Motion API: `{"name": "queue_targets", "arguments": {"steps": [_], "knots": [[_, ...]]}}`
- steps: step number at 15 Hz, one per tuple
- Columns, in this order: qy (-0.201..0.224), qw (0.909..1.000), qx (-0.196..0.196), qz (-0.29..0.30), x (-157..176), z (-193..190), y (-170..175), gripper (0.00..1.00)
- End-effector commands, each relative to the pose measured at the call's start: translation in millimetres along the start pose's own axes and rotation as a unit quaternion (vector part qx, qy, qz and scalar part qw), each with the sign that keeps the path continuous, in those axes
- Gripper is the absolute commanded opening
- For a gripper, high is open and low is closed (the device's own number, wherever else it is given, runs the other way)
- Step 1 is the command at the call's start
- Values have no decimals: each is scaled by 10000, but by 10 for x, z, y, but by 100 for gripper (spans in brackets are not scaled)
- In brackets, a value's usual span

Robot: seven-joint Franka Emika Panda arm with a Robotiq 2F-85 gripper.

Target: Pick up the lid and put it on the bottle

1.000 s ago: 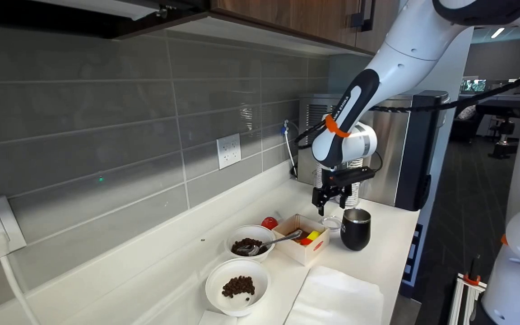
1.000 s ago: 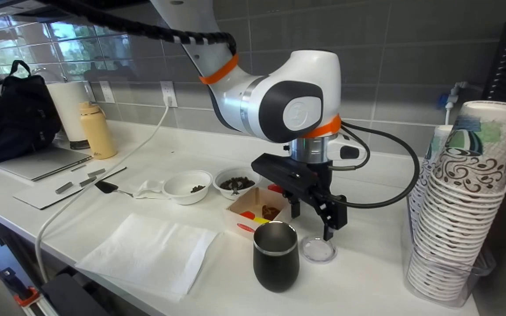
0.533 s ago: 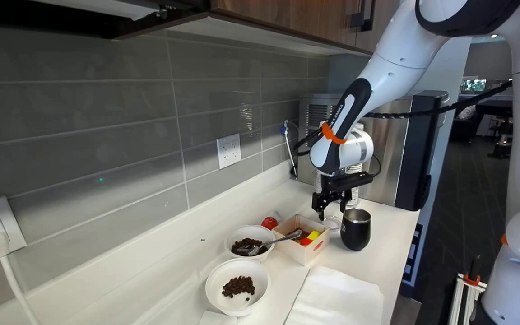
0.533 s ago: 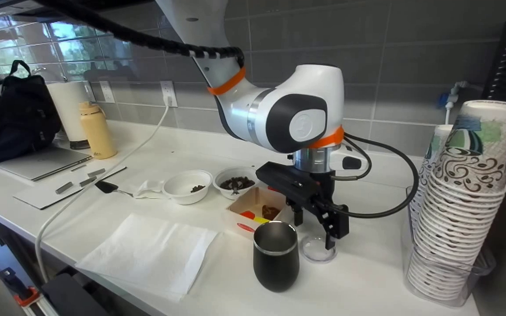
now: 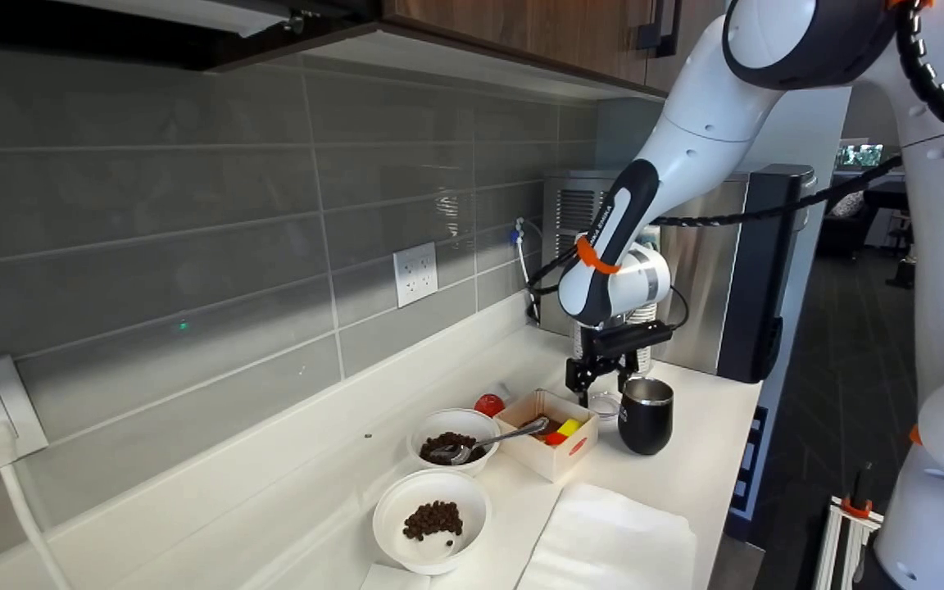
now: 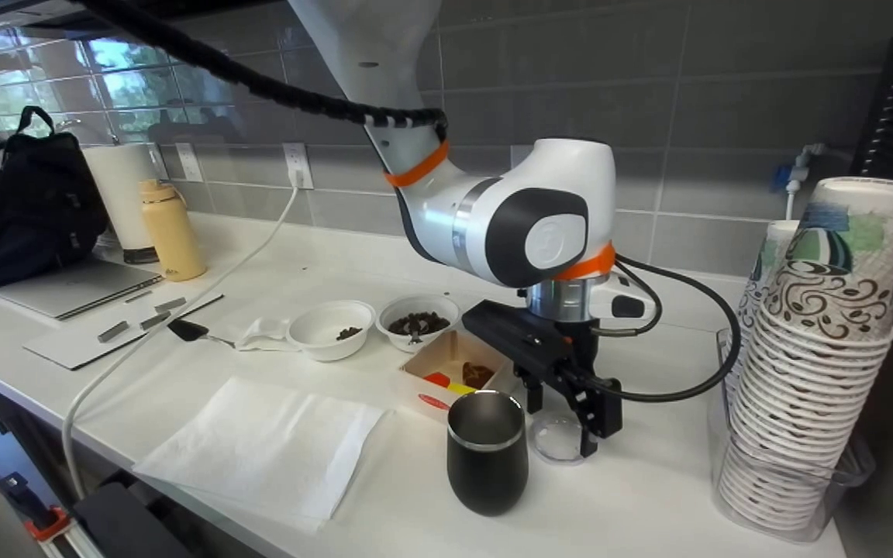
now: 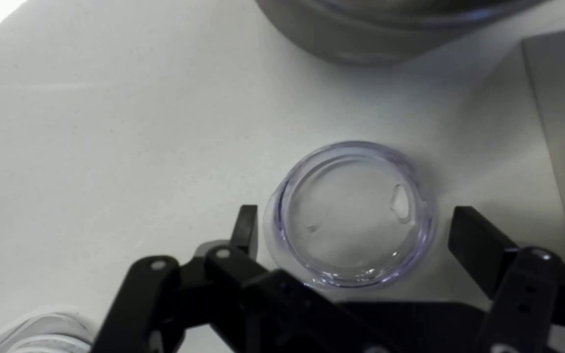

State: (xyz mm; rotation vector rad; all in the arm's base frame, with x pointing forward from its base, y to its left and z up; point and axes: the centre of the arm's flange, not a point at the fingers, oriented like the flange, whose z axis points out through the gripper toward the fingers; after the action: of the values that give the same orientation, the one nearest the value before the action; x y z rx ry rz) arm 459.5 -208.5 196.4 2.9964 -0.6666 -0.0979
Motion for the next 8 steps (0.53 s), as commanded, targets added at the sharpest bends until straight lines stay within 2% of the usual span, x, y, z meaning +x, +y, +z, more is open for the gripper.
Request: {"name": "queue_targets", "arguments": {"steps": [1,8], "knots": [[45,9999,-58,119,110,115,-10,100],[254,9996,-53,143,142,173,-34,100]]}}
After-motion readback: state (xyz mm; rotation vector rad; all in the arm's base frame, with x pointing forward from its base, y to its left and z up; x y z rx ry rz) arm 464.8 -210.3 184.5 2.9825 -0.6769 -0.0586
